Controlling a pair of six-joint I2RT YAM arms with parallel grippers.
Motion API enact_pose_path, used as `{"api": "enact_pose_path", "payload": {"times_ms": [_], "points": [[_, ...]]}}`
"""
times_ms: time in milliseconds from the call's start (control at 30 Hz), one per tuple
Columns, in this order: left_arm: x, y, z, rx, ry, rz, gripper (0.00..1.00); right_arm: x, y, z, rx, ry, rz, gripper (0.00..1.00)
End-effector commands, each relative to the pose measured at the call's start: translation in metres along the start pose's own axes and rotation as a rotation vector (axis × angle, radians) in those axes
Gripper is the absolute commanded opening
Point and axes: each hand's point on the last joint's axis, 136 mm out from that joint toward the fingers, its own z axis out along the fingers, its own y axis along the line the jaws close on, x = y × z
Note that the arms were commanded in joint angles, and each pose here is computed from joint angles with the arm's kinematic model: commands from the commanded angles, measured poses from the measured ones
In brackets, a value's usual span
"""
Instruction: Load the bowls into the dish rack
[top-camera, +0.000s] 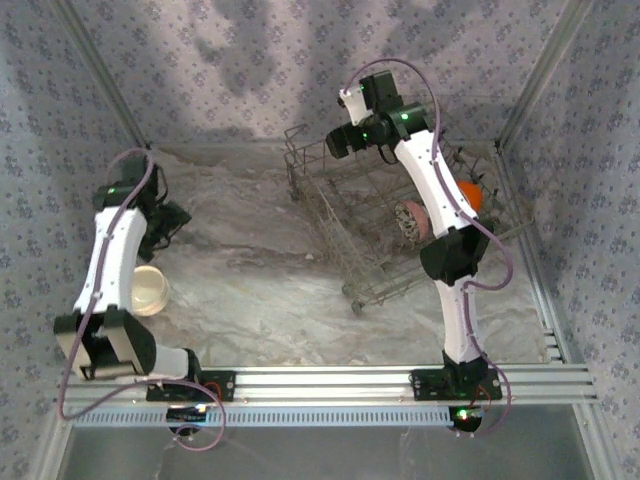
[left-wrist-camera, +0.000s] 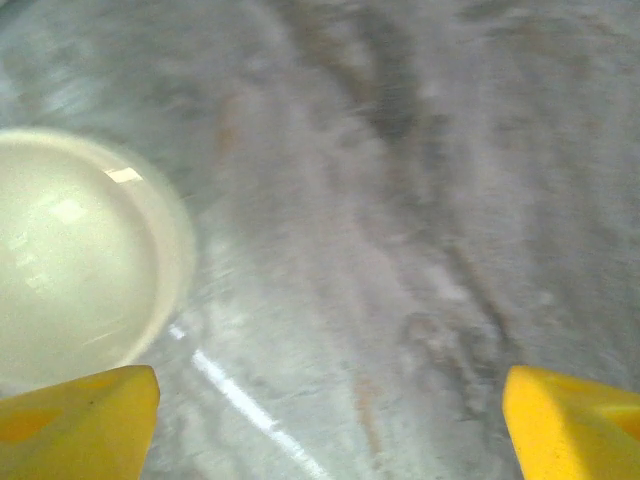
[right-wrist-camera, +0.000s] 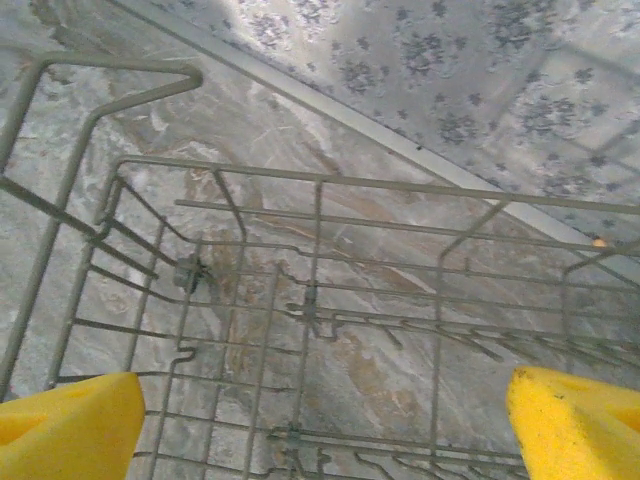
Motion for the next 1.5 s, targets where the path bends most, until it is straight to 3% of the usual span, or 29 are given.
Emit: {"api": "enact_pose_path", "payload": {"times_ms": [0, 333, 800, 1200, 1467], "points": [[0.015, 0.043, 0.002, -0.083, 0.038, -0.087, 0.89, -0.004, 0.013, -0.002, -0.081, -0.013, 0.024, 0.94], [0.031, 0.099, 0.022, -0.187, 0.115, -0.192, 0.91, 0.004, 0.016, 0.006, -0.105, 0.012, 0.031, 0.93], [0.021, 0.080, 0.062, -0.139, 0.230, -0.069, 0.87, 0.016, 0.017, 0.011, -0.087, 0.055, 0.020, 0.93], [0.018, 0.080, 0.078, -0.170, 0.292, 0.054, 0.72, 0.021, 0.017, 0.015, -0.087, 0.068, 0.026, 0.92], [0.017, 0.075, 0.084, -0.164, 0.316, 0.078, 0.52, 0.022, 0.018, 0.016, -0.090, 0.070, 0.030, 0.93]]}}
